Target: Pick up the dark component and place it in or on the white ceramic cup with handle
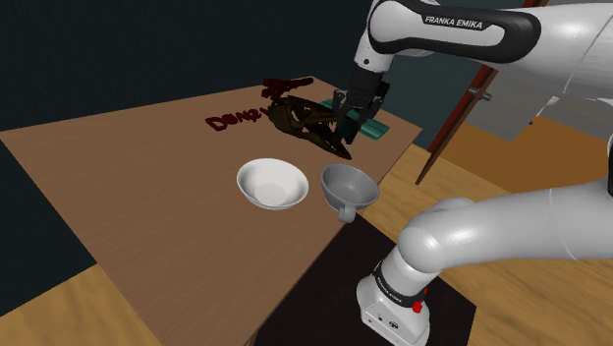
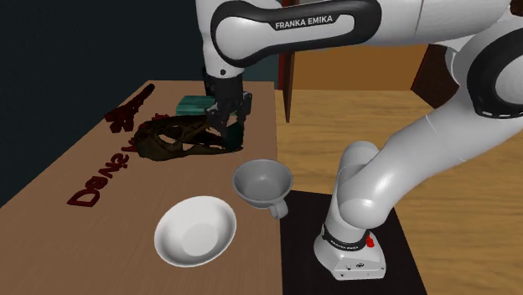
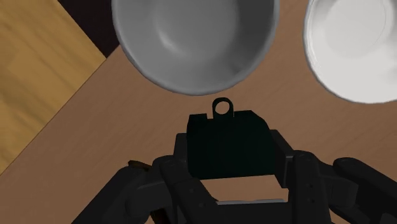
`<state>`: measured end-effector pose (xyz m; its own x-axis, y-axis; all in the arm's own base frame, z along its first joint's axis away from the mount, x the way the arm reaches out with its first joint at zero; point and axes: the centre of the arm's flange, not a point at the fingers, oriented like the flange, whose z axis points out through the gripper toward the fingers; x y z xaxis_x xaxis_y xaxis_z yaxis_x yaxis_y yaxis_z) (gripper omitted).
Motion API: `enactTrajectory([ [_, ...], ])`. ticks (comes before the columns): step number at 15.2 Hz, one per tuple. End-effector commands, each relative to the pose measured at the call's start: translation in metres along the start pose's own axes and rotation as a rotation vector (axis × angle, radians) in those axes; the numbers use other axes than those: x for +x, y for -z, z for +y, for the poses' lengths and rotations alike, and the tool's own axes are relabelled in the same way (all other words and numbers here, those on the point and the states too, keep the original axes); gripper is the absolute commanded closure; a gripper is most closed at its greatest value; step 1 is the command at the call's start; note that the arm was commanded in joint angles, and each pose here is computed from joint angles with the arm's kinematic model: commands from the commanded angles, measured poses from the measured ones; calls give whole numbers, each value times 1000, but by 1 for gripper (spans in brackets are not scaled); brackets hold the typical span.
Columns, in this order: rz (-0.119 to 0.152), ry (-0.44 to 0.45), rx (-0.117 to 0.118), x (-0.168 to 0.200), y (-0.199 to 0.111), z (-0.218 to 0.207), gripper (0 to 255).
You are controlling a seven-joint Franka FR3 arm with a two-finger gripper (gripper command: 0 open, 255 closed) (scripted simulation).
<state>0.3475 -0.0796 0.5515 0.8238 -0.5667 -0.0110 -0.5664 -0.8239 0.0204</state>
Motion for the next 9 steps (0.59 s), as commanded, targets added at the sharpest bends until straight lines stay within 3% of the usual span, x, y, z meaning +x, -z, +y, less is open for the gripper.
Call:
enactTrajectory([
  [1, 0, 0, 0, -23, 6, 5, 255],
  [6, 0, 0, 0, -86, 20, 18, 255],
  [9, 0, 0, 0, -91, 11, 19, 255],
])
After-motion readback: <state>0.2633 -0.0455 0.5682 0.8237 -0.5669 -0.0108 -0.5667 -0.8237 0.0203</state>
